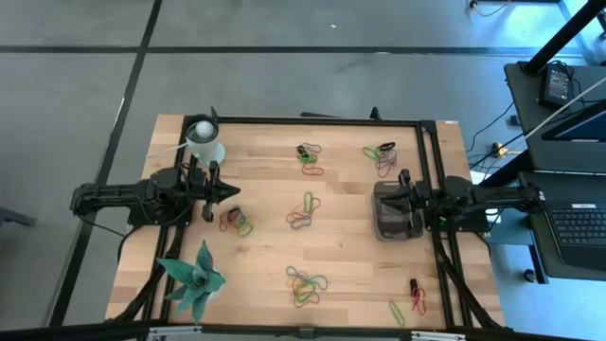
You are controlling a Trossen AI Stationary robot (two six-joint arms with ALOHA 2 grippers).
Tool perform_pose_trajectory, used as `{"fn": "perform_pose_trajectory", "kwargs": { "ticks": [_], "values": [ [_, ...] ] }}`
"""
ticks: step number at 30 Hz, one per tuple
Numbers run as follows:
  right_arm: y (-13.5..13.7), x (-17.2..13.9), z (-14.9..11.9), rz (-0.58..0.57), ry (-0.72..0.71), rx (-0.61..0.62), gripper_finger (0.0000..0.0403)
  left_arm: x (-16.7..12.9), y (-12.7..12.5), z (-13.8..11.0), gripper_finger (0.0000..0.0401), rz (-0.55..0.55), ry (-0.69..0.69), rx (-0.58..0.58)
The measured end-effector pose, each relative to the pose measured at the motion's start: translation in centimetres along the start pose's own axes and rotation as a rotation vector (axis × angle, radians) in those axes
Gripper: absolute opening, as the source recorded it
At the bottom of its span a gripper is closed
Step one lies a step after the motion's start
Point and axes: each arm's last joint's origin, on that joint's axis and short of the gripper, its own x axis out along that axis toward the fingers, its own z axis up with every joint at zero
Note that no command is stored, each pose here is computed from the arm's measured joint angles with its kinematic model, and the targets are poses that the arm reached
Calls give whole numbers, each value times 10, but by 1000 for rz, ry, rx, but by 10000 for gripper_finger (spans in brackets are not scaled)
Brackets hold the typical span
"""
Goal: Pick and place rubber bands into bin
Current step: Put the green rubber band into the black bin
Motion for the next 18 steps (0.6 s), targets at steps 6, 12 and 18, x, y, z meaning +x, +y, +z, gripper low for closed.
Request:
{"fn": "perform_pose_trajectory", "kwargs": {
  "ticks": [6, 12, 18],
  "values": [
    [0, 0, 0, 1, -5, 90, 27, 0, 0, 0, 1, 0, 0, 0],
    [2, 3, 10, 49, -90, 32, 5, 0, 0, 0, 1, 0, 1, 0],
    [5, 9, 41, 5, -110, -26, 2, 0, 0, 0, 1, 0, 1, 0]
  ]
}}
